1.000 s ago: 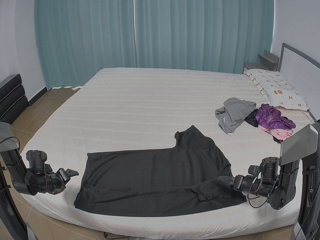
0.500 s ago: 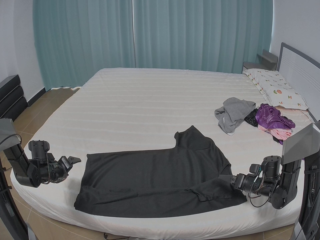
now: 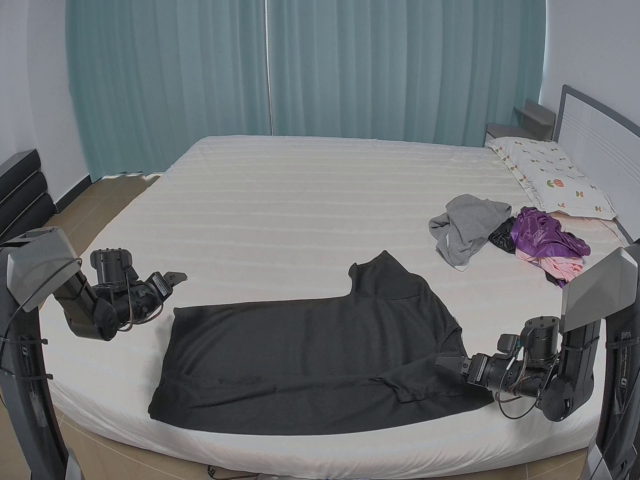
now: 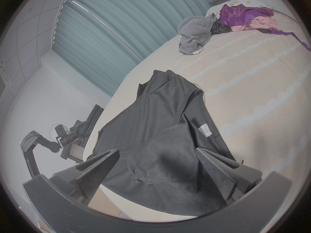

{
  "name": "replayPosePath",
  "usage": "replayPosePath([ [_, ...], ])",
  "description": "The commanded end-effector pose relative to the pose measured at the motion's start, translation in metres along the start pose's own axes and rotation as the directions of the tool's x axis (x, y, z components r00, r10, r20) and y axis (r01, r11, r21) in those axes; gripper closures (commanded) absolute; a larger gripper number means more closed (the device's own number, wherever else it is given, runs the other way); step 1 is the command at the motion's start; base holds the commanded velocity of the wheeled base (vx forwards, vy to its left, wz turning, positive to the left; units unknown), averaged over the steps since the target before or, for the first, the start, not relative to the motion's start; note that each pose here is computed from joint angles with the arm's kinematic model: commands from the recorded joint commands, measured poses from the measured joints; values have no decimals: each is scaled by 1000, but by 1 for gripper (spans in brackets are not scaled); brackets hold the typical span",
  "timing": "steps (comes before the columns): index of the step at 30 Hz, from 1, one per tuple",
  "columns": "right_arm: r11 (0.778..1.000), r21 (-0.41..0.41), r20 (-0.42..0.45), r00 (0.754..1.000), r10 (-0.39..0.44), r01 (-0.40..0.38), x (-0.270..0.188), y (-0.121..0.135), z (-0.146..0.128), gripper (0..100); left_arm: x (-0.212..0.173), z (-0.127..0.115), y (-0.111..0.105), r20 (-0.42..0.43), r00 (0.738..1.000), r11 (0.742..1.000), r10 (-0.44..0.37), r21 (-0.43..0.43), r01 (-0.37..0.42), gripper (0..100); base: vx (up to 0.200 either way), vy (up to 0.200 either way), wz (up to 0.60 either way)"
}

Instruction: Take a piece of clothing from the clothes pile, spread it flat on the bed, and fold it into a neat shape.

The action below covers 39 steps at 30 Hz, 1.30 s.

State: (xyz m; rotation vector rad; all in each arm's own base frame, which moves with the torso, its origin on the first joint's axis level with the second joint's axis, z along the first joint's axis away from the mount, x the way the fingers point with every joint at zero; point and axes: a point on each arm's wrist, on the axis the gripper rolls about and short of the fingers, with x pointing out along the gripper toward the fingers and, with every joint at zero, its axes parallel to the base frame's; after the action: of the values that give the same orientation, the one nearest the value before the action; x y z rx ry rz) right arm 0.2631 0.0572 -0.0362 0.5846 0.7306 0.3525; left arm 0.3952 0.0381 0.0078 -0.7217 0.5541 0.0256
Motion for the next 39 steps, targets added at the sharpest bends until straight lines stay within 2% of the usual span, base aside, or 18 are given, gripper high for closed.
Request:
replayPosePath([
  [1, 1000, 1, -25, 1000, -3, 3, 5, -3, -7, 0, 44, -14, 11, -4, 1000, 1000, 22, 11, -22, 0, 0, 0, 0],
  [4, 1000, -4, -46, 999, -1, 1, 5, 0, -12, 0, 50, -16, 14, 10, 999, 999, 46, 18, -46, 0, 0, 0, 0],
  [12, 1000, 23, -63, 998, 7, -5, 7, 4, -16, 0, 53, -19, 14, 5, 999, 999, 48, 25, -48, 0, 0, 0, 0],
  [18, 1000, 19, -39, 999, -18, 19, 8, 4, -15, 0, 57, -26, 14, -11, 999, 997, 48, 60, -47, 0, 0, 0, 0],
  [35, 1000, 17, -32, 999, -12, 13, 8, 6, -13, 0, 67, -29, 18, 3, 997, 993, 72, 96, -72, 0, 0, 0, 0],
  [36, 1000, 17, -32, 999, -12, 13, 8, 6, -13, 0, 67, -29, 18, 6, 997, 993, 72, 97, -72, 100, 0, 0, 0],
  [39, 1000, 18, -30, 999, -12, 13, 7, 6, -13, 0, 67, -28, 18, 9, 997, 993, 72, 97, -72, 100, 0, 0, 0],
])
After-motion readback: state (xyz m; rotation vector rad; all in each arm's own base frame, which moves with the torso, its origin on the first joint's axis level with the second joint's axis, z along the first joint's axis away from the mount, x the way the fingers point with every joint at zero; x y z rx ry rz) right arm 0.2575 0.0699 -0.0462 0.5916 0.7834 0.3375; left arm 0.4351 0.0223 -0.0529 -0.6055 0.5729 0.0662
